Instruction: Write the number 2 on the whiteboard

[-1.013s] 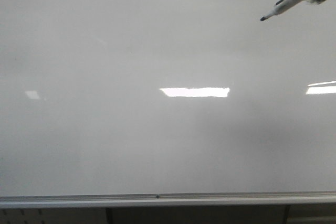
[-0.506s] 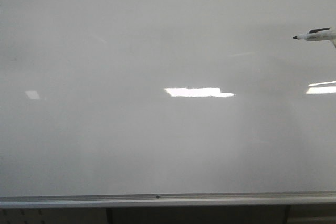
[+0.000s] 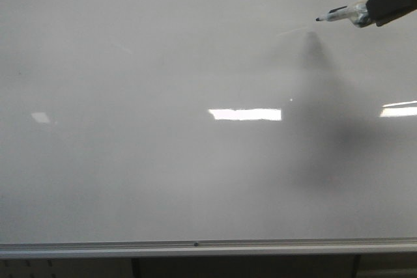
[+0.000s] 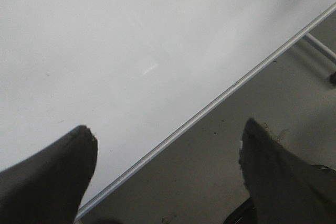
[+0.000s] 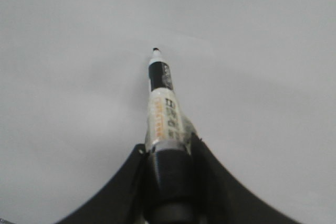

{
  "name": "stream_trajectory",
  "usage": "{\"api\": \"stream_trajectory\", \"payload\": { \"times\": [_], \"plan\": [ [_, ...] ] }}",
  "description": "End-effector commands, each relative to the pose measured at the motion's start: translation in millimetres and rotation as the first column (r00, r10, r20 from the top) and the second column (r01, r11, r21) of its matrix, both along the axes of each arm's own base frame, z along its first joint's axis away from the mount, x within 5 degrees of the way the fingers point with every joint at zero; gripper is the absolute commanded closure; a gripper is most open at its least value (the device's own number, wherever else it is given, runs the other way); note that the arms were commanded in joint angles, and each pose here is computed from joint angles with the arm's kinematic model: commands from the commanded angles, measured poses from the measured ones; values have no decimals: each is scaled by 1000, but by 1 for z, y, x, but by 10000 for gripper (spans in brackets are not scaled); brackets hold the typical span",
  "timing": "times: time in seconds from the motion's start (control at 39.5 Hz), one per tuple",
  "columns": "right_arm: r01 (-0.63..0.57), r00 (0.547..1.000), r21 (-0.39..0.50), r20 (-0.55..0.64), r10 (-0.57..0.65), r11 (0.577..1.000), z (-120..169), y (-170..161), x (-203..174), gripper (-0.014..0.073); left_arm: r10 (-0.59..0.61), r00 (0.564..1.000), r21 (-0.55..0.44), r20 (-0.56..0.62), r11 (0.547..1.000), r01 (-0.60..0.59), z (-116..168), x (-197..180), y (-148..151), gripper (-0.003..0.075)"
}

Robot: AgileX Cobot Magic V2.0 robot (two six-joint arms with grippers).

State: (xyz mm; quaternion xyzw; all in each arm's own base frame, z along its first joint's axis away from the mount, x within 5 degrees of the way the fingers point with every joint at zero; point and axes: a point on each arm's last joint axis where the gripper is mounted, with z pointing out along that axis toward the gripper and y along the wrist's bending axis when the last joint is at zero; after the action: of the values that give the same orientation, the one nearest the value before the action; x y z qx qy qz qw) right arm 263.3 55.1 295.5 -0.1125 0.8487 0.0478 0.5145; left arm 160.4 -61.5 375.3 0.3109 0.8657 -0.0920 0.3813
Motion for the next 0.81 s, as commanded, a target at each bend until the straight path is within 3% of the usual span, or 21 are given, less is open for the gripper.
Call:
{"api": "stream_trajectory", "payload": {
  "times": [0.0,0.3,0.48,0.78],
  "plan": [
    [3,990,6,144,-4,1000,27,2,13,531,21,997,-58,76,998,-17,14,0,-1,174],
    [31,987,1,155,-31,1000,32,-4,29,531,21,997,-58,76,998,-17,14,0,-1,174],
    [66,996,-14,58,-65,998,23,-18,28,531,21,997,-58,76,998,-17,14,0,-1,174],
    [10,997,-33,-81,-12,999,12,-7,21,531,26,996,-63,89,998,-21,15,1,-1,174]
  ]
}}
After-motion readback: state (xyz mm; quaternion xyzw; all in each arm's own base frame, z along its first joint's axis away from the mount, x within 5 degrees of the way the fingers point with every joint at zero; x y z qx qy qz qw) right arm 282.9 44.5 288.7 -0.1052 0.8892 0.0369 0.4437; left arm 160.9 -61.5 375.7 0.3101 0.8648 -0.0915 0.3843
